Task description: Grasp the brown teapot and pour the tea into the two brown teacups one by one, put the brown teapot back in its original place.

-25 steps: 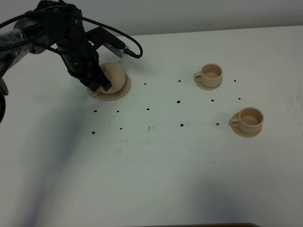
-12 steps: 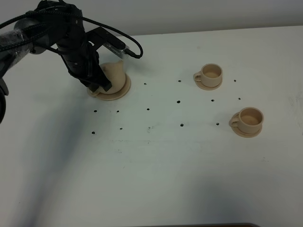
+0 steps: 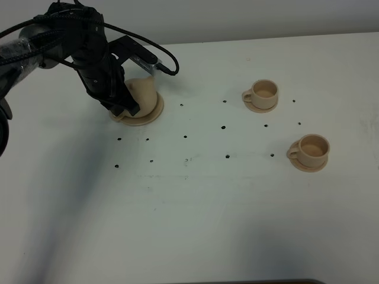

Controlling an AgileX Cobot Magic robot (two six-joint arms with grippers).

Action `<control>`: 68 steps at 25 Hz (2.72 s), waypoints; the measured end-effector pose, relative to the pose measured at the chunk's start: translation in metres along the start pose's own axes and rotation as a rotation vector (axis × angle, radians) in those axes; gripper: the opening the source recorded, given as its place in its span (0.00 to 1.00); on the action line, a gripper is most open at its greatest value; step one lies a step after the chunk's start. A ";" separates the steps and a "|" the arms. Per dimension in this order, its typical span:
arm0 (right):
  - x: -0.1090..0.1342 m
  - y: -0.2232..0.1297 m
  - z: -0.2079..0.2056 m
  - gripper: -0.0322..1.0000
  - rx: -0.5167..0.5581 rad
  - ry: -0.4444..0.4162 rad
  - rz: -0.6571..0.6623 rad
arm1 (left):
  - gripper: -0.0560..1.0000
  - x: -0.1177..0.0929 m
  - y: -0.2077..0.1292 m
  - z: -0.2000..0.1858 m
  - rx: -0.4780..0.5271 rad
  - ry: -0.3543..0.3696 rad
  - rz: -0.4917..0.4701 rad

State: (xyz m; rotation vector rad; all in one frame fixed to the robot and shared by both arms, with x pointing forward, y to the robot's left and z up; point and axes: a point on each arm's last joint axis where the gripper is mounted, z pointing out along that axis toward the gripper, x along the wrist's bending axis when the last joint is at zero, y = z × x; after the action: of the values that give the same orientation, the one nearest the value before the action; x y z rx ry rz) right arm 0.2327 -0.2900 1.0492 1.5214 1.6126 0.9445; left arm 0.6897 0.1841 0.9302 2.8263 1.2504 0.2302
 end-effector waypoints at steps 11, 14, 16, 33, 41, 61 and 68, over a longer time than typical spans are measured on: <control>0.000 0.000 0.000 0.49 0.000 0.000 0.000 | 0.18 0.000 0.000 0.000 -0.001 0.002 0.030; 0.000 0.000 0.000 0.49 0.000 0.000 0.000 | 0.18 0.000 0.000 0.000 -0.002 0.000 0.033; 0.000 0.000 0.000 0.49 0.000 0.000 0.000 | 0.18 0.000 0.000 0.000 -0.004 -0.003 0.031; 0.000 0.000 0.000 0.49 0.000 0.000 0.000 | 0.18 -0.011 0.011 -0.030 -0.118 0.013 0.112; 0.000 0.000 0.000 0.49 0.000 0.000 0.000 | 0.18 -0.072 0.042 -0.050 -0.220 0.030 0.314; 0.000 0.000 0.000 0.49 0.000 0.000 0.000 | 0.18 -0.202 0.074 -0.067 -0.381 0.059 0.805; 0.000 0.000 0.000 0.49 0.000 0.000 0.000 | 0.18 -0.221 0.073 -0.069 -0.355 0.108 0.911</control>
State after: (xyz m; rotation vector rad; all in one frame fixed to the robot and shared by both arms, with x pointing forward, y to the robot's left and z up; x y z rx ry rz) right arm 0.2327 -0.2900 1.0492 1.5214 1.6126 0.9445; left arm 0.5860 -0.0301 0.9796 2.8412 -0.1599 0.5577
